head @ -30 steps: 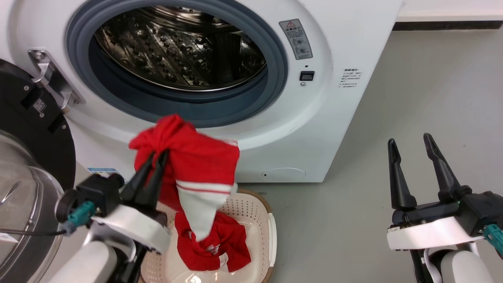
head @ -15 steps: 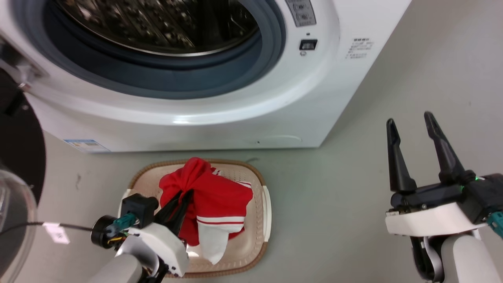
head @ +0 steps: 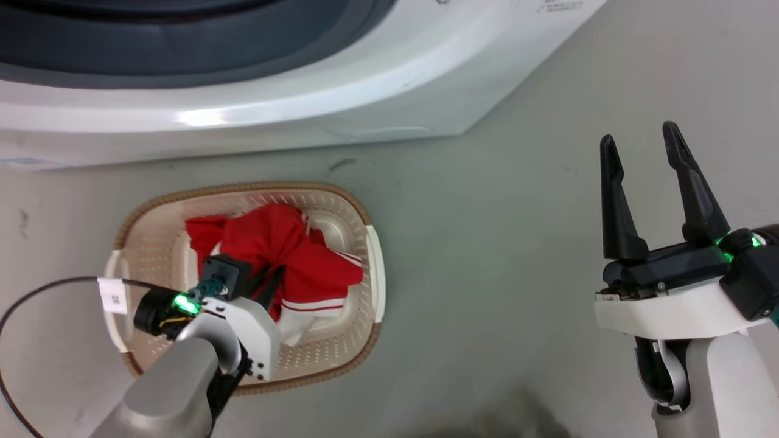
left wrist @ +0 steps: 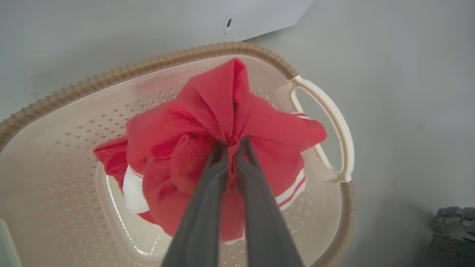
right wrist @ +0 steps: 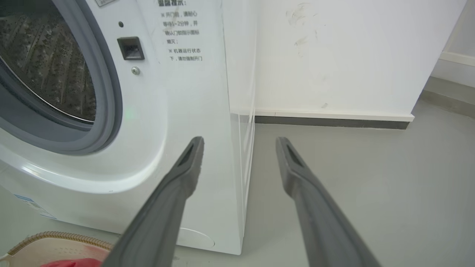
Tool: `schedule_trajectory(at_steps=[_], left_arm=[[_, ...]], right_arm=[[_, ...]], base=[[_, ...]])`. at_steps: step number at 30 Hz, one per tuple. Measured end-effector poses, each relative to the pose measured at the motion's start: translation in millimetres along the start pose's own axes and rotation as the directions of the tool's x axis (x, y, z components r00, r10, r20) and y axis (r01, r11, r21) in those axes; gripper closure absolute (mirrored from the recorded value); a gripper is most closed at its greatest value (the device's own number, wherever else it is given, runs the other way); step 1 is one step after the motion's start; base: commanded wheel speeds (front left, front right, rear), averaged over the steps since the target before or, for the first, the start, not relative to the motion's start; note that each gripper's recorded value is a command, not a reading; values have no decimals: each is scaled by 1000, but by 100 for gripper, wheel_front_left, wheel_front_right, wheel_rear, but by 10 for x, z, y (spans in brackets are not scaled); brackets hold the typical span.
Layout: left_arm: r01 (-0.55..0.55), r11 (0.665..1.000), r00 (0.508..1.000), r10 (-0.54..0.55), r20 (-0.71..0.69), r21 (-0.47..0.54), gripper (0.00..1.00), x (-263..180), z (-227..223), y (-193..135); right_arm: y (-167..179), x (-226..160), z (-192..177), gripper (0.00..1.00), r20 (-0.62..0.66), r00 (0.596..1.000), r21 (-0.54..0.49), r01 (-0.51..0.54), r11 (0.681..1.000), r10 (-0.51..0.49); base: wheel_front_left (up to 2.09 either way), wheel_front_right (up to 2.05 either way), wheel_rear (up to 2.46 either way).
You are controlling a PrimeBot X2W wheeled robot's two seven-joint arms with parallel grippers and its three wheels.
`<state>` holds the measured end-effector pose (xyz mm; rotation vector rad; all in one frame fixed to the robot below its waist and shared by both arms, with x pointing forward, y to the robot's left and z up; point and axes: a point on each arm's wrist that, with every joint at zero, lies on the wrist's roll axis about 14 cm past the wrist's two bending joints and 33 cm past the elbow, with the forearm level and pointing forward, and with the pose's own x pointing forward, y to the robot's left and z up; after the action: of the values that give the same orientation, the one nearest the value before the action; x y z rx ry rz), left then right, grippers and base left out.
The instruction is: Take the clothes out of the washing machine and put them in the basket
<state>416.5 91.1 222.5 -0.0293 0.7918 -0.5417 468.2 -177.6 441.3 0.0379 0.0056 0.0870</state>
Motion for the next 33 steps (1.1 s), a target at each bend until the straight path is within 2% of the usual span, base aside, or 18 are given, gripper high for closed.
schedule_trajectory(at_steps=[10, 19, 26, 27, 29, 33], left_arm=[[7, 998, 988, 1, -152, 56, 100, 550, -437, 241], [-15, 1000, 976, 18, -217, 16, 100, 860, -710, 332], [-39, 999, 970, 38, -241, 3, 100, 889, -806, 412], [-43, 999, 971, 43, -234, 4, 97, 888, -779, 422], [-60, 998, 974, 59, -218, 1, 0, 874, -713, 456], [-57, 998, 980, 53, -193, -17, 0, 789, -631, 376]], right_arm=[[-129, 20, -494, 0, -114, 993, -1, 28, 1000, -28], [-242, 26, -796, 0, -180, 982, -24, 48, 999, -51], [-242, 13, -920, 0, -208, 977, -23, 47, 999, -51], [-235, 18, -908, 0, -204, 978, -22, 46, 999, -49], [-219, 28, -871, 0, -195, 980, -23, 41, 999, -44], [-204, 42, -759, 0, -171, 984, -34, 34, 999, -39]], base=[[0, 0, 0], [0, 0, 0], [0, 0, 0], [0, 0, 0], [0, 0, 0], [0, 0, 0]])
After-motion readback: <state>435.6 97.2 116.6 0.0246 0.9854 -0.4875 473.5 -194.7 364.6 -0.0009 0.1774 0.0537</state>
